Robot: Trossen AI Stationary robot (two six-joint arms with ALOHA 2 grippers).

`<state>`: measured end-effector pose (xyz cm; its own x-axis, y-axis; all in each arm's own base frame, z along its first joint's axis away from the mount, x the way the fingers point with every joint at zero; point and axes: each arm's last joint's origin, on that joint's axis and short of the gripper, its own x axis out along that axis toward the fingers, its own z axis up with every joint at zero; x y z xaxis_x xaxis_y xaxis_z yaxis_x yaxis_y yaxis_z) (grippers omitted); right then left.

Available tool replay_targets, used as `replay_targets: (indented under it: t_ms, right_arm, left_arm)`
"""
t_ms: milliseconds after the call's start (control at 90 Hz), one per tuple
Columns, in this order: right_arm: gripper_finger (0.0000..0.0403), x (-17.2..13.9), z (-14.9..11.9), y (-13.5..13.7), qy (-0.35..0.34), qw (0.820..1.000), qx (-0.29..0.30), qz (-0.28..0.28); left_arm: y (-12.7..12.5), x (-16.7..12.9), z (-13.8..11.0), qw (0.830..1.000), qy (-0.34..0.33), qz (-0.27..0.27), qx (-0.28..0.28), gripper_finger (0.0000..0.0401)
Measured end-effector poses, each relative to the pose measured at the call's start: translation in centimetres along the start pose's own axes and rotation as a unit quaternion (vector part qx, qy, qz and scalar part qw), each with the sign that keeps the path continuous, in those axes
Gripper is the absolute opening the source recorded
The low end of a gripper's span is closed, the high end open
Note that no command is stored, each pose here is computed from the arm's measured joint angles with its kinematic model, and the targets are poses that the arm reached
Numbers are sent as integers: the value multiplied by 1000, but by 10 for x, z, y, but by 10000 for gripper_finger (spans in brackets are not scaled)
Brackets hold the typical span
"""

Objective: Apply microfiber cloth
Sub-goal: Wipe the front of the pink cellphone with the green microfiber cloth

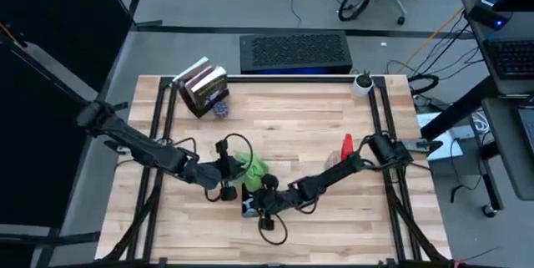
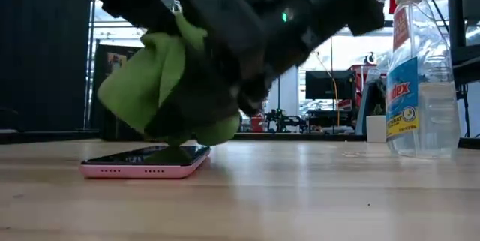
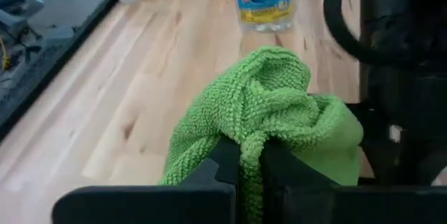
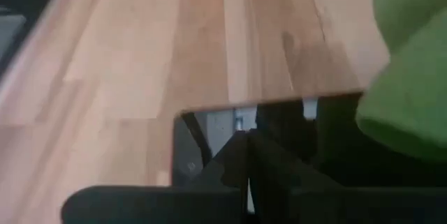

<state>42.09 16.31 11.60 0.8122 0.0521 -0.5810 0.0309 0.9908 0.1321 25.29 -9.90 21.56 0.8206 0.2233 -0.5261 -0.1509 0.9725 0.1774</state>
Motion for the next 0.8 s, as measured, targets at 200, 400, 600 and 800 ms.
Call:
replay_targets:
  t_ms: [200, 400, 600, 800]
  right_arm:
    - [0, 0, 1, 0, -4, 1000, -1, 2]
    - [0, -2, 2, 4, -6, 1000, 5, 7]
    - [0, -1, 0, 6, -15, 1000, -12, -1]
    - [0, 13, -11, 3, -22, 1000, 2, -5]
  left_arm:
    - [-11, 18, -8, 1000, 12, -14, 6, 1]
    - [-27, 41, -22, 997, 33, -62, 14, 1]
    - [-33, 62, -37, 996, 56, -62, 19, 1]
    - [-34, 71, -38, 995, 48, -85, 9, 1]
